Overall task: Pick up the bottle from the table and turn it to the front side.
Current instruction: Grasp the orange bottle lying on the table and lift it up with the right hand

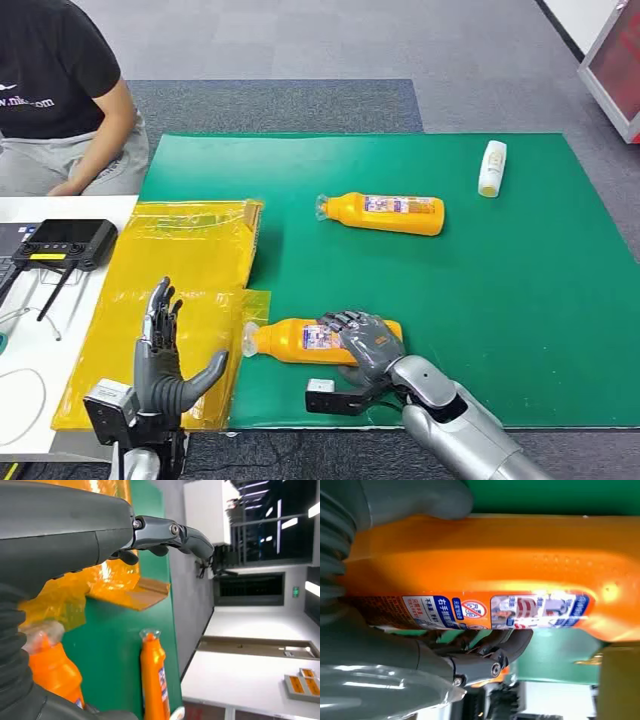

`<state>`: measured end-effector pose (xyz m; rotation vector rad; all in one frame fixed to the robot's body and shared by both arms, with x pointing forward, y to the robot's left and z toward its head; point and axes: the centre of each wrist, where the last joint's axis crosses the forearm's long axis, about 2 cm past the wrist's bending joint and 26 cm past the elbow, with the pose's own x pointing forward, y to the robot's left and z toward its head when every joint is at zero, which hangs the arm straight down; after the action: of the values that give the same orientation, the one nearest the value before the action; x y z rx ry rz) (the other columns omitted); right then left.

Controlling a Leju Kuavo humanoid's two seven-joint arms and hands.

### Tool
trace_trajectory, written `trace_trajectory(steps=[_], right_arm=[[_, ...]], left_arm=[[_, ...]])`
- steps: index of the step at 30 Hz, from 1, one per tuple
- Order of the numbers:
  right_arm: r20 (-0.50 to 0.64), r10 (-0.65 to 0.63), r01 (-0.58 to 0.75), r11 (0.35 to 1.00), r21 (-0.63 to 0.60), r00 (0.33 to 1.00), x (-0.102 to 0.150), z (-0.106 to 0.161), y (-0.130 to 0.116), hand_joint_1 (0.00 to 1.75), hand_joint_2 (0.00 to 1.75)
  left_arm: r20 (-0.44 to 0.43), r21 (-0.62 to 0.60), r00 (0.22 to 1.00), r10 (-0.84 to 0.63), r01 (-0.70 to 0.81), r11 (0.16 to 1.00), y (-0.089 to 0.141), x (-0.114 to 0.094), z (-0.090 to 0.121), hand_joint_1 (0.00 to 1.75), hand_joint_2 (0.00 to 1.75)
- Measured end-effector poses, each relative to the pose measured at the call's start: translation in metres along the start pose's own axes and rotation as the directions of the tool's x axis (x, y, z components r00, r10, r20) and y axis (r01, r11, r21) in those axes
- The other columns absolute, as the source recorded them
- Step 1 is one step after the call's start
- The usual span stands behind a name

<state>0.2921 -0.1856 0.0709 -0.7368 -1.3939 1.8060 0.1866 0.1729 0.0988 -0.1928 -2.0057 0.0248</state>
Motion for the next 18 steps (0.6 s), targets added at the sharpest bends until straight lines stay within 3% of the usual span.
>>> trace_trajectory(steps=[12,18], right_arm=[[-0.068,0.135,-0.134,0.991,0.011,0.989,-0.003,-0.006,0.002,1.75,1.75],[-0.040,0.069,-0.072,0.996,-0.059,0.997,0.000,-0.005,0.007,1.75,1.75]], left_arm=[[0.019,0.059,0.999,-0.040,0.039,0.997,0.017,0.008,0.004,0.00,1.75],[0.036,0.077,0.999,-0.032,0.030,0.997,0.021,0.009,0.003,0.00,1.75]])
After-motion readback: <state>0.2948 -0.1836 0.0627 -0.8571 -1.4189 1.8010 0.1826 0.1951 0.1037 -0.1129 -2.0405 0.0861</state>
